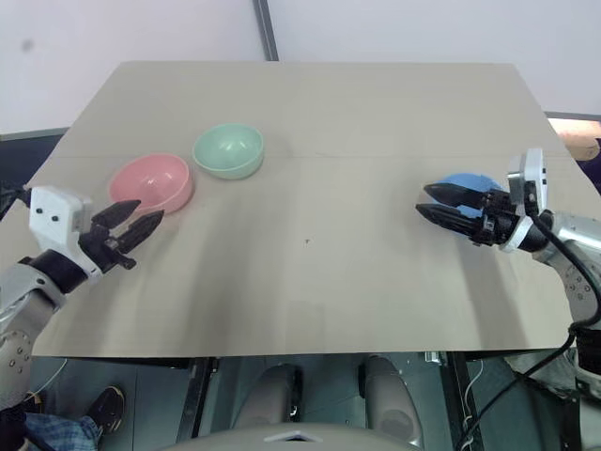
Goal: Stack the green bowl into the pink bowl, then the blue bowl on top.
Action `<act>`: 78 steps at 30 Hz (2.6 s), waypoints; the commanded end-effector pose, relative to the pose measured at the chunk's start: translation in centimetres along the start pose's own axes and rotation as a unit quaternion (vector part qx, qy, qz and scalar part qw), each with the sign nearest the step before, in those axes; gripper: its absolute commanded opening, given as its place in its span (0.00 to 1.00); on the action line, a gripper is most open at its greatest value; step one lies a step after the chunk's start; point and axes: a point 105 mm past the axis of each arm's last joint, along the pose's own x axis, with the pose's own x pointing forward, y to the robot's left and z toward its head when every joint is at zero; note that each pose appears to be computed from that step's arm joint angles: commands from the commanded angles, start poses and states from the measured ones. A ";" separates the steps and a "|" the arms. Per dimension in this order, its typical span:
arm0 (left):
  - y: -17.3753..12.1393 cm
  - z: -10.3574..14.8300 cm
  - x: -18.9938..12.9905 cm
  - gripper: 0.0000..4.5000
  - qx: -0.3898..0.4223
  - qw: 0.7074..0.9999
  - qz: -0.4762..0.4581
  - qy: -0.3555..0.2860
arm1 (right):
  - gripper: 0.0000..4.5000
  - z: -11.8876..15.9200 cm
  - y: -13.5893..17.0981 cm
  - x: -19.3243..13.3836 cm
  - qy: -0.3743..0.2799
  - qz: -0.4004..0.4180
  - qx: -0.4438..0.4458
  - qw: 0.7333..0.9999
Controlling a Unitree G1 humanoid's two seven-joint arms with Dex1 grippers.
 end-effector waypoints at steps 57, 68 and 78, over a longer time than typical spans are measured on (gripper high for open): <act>-12.6 6.7 2.1 0.01 0.374 0.816 -0.426 -0.111 | 0.51 1.1 0.9 0.8 -0.019 -0.009 -0.029 0.999; -14.2 3.0 3.4 0.01 0.459 0.720 -0.513 -0.087 | 0.51 1.5 0.8 0.8 -0.021 -0.011 -0.036 0.999; -14.3 5.8 5.4 0.58 0.473 0.719 -0.480 -0.168 | 0.51 1.3 0.9 0.8 -0.025 -0.020 -0.034 0.999</act>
